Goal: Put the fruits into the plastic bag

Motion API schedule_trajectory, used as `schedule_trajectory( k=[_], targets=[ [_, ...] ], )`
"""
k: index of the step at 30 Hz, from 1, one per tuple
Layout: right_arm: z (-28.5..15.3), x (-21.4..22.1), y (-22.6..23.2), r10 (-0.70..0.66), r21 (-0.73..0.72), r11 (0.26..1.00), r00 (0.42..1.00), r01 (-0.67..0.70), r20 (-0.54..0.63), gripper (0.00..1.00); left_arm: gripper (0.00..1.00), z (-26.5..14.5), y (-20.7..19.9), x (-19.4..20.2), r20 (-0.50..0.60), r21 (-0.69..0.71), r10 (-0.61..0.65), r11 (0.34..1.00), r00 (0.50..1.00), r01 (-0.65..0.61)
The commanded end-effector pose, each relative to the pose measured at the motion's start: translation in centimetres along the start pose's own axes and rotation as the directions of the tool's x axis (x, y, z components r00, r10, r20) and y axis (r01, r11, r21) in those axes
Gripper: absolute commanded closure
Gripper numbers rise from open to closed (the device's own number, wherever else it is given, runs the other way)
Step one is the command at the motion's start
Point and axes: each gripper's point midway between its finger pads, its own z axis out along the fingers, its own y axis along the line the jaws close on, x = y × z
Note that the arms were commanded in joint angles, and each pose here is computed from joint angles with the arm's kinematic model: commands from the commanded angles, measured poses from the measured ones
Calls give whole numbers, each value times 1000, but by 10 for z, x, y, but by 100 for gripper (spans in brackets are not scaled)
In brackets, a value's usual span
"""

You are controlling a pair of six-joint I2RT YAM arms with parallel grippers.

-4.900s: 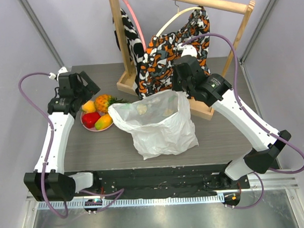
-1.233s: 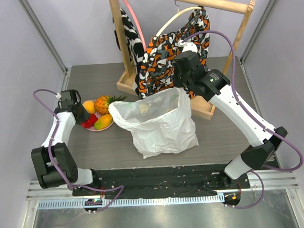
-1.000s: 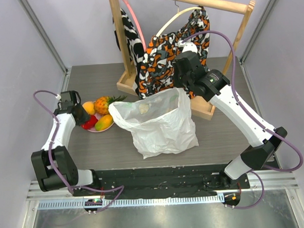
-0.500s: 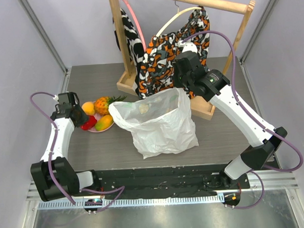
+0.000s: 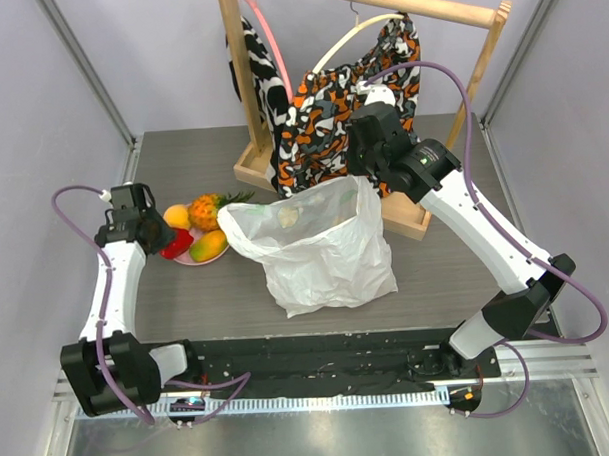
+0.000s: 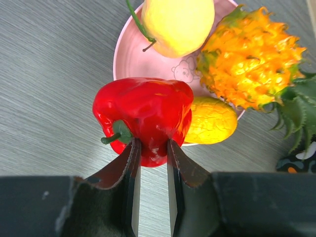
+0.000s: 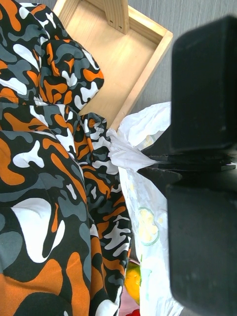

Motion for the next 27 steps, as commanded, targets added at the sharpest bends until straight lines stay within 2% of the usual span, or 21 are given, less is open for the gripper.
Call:
schedule_trajectory(
  k=[1,15,21,27],
  targets=[
    [-14,-19,2,39,-34,999,997,-37,64,99,84,-18,-6,-21,63,17,-16,1000,998,15],
    [-13,-18,4,42,-47,998,997,-39,61,99,84,-63,-23,-39,136,115,-99,990,986,83],
    [-14,-18,5,41,-52,998,997,-38,59,99,83,-87,-37,-62,187,166,-111,983,976,80],
    [-13,-18,4,46,-51,998,997,-43,61,99,83,-114,-63,-81,204,281,-119,958,972,59]
  ],
)
